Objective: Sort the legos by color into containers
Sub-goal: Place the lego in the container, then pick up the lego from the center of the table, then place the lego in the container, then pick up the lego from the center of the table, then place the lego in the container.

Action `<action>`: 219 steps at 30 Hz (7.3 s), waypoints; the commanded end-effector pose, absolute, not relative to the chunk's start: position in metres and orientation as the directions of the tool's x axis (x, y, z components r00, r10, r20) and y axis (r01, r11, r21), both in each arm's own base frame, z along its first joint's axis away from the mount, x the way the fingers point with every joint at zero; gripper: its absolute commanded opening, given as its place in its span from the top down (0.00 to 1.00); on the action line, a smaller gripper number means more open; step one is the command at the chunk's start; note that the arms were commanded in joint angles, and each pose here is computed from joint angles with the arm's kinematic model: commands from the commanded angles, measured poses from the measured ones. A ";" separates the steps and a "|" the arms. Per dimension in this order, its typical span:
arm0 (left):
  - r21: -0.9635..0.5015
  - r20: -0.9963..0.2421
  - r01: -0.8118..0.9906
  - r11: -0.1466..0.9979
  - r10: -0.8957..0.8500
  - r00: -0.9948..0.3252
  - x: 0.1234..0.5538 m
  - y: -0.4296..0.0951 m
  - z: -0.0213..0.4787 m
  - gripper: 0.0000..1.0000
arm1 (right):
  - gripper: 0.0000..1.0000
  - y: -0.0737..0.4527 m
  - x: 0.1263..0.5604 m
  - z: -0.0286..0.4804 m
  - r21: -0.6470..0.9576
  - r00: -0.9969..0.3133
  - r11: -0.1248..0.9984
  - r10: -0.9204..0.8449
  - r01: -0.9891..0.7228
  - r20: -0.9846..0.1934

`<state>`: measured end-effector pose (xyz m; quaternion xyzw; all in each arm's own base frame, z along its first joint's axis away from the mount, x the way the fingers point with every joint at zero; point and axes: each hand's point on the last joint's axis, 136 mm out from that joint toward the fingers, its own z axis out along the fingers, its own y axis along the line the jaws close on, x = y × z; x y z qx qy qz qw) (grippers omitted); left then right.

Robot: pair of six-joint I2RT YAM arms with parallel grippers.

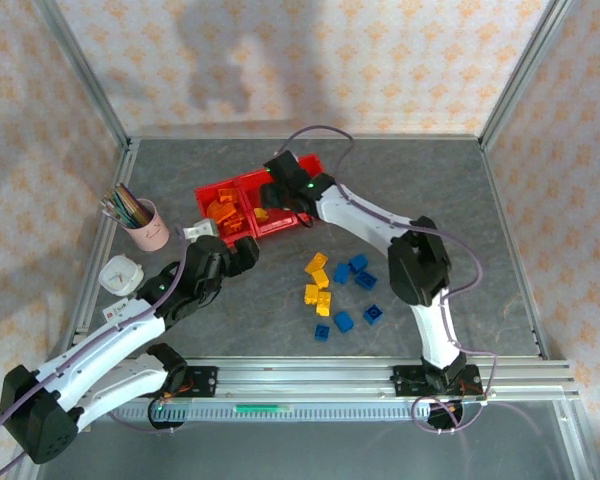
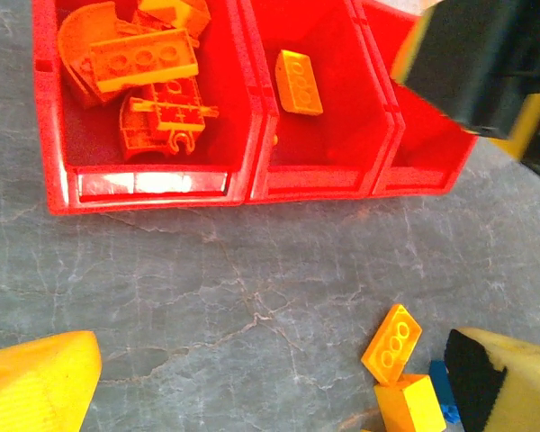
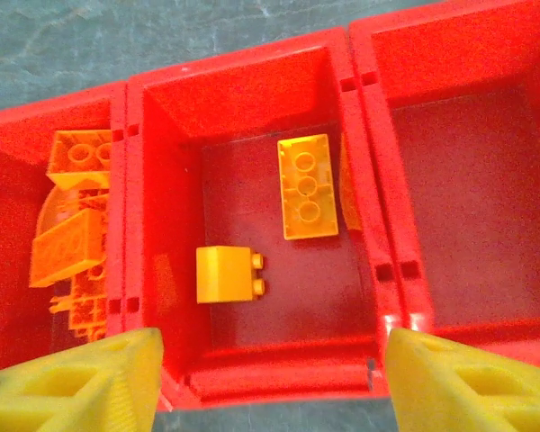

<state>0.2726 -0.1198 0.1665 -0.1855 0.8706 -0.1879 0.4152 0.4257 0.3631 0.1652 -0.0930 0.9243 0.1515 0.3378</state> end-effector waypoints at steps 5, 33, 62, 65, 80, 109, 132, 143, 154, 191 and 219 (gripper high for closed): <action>-0.531 -0.658 -0.055 0.845 -0.453 -0.602 0.272 -0.150 0.181 0.01 | 0.28 0.303 0.389 0.159 0.189 -0.794 0.974 0.013 -0.128 -0.608; -0.560 -0.645 -0.053 0.827 -0.475 -0.598 0.254 -0.166 0.157 0.01 | 0.23 0.278 0.328 0.040 0.137 -0.894 0.989 0.116 0.062 -0.433; -0.562 -0.654 -0.109 0.820 -0.521 -0.548 0.247 -0.143 0.167 0.01 | 0.47 0.295 0.305 0.018 -0.011 -0.923 0.987 -0.156 -0.163 -0.352; -0.562 -0.653 -0.110 0.820 -0.522 -0.548 0.247 -0.143 0.167 0.01 | 0.51 0.296 0.306 0.014 -0.027 -0.920 0.982 -0.184 -0.187 -0.347; -0.548 -0.675 -0.122 0.827 -0.524 -0.520 0.248 -0.134 0.176 0.01 | 0.65 0.323 0.332 0.065 0.061 -0.879 0.971 -0.182 -0.232 -0.440; -0.502 -0.708 -0.177 0.847 -0.519 -0.479 0.267 -0.106 0.195 0.01 | 0.44 0.389 0.476 0.173 0.191 -0.702 0.947 -0.049 -0.259 -0.710; -0.587 -0.642 -0.036 0.809 -0.493 -0.587 0.251 -0.161 0.170 0.01 | 0.31 0.281 0.326 0.093 0.171 -0.869 0.961 -0.111 -0.218 -0.483; -0.605 -0.621 -0.072 0.793 -0.526 -0.580 0.248 -0.160 0.160 0.01 | 0.28 0.274 0.284 0.052 0.072 -0.893 0.968 -0.192 -0.241 -0.408; -0.601 -0.620 -0.078 0.795 -0.526 -0.582 0.247 -0.159 0.157 0.01 | 0.44 0.265 0.273 0.038 0.009 -0.898 0.971 -0.219 -0.240 -0.382; -0.524 -0.699 -0.111 0.844 -0.501 -0.510 0.254 -0.122 0.188 0.01 | 0.66 0.324 0.359 0.138 0.069 -0.761 0.967 -0.147 -0.244 -0.632; -0.524 -0.679 -0.137 0.841 -0.509 -0.529 0.288 -0.110 0.189 0.01 | 0.35 0.391 0.458 0.205 0.202 -0.624 0.920 -0.058 -0.337 -0.779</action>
